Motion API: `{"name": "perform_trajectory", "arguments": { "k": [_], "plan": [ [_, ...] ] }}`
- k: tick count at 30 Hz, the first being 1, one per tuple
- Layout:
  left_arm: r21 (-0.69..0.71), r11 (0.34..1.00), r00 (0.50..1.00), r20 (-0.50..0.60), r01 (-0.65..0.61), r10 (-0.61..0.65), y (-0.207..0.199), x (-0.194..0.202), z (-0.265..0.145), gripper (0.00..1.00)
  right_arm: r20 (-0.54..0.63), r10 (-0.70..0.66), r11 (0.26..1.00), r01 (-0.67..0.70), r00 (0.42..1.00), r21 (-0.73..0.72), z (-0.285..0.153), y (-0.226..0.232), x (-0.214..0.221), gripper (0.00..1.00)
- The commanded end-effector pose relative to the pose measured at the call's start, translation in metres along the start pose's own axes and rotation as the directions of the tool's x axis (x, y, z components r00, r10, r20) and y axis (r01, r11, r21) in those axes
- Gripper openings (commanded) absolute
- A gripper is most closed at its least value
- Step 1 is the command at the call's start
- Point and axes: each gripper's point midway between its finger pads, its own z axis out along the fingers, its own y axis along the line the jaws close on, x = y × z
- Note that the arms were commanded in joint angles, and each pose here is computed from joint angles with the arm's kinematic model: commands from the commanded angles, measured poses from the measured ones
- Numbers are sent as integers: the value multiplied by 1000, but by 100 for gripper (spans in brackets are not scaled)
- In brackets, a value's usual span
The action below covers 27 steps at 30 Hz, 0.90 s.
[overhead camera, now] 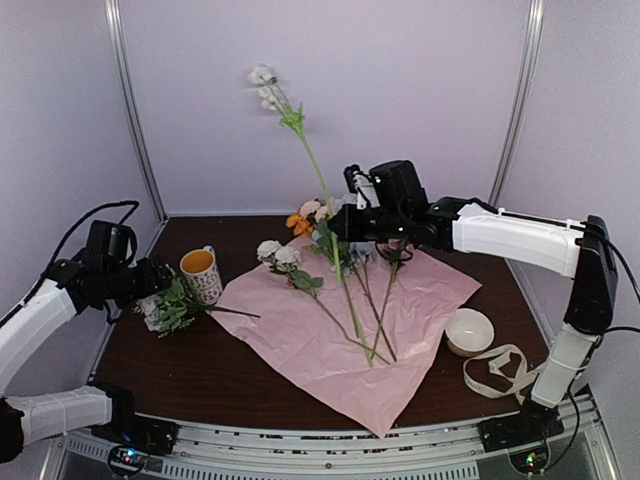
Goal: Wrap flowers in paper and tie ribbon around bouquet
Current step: Place the fake flower on the flattened wrapping paper.
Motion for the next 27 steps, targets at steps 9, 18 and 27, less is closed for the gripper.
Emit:
{"name": "perform_trajectory", "arguments": {
  "k": [9,18,27],
  "plan": [
    [-49,972,972,48,231,-229,-17,60,51,84,-62,121,912,-86,991,401,-20,-146,66,0],
    [-103,955,960,57,278,-273,-12,64,72,95,-197,173,884,-64,965,464,-21,-161,135,30],
    [-164,930,944,87,328,-318,16,57,83,98,-224,125,874,-1,966,485,-34,-157,131,41]
  ]
}}
